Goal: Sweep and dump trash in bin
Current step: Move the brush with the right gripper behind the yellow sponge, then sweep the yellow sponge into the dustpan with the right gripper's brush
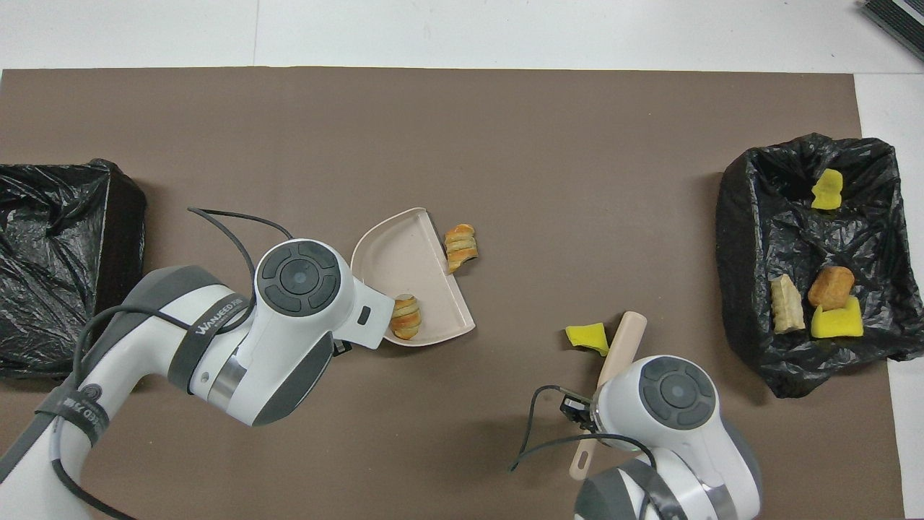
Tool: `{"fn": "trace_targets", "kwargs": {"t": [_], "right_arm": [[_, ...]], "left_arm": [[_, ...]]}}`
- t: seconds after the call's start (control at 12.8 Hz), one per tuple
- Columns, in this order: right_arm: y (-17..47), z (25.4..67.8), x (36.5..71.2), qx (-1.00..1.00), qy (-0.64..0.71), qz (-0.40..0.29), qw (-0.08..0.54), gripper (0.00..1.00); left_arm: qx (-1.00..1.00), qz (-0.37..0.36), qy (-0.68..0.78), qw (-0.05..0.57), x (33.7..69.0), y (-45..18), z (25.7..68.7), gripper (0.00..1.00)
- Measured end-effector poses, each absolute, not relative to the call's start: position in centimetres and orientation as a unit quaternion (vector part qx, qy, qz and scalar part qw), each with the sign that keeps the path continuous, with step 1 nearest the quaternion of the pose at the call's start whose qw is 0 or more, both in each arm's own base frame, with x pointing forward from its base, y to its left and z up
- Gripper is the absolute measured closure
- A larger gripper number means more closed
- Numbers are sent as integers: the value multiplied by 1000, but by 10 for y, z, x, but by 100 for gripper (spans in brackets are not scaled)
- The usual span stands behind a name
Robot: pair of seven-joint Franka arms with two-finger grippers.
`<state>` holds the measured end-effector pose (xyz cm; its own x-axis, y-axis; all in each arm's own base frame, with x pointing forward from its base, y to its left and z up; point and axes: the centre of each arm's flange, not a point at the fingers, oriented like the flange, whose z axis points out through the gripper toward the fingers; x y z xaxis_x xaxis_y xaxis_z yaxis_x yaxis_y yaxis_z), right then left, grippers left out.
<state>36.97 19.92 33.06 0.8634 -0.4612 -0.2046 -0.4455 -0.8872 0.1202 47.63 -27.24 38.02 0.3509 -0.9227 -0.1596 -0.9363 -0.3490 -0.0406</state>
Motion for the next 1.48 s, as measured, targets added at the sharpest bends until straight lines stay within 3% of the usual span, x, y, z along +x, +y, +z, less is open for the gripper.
{"fn": "trace_targets", "kwargs": {"t": [0.47, 1.09, 1.48], "right_arm": [[272, 325, 460, 974, -198, -105, -18, 74], [370, 348, 448, 988, 31, -104, -114, 74], [369, 396, 461, 977, 116, -128, -123, 74]], "left_arm": [[-820, 54, 566, 62, 476, -272, 380, 69], [-823, 55, 562, 61, 477, -270, 379, 69], [-833, 49, 548, 59, 478, -270, 380, 69]]}}
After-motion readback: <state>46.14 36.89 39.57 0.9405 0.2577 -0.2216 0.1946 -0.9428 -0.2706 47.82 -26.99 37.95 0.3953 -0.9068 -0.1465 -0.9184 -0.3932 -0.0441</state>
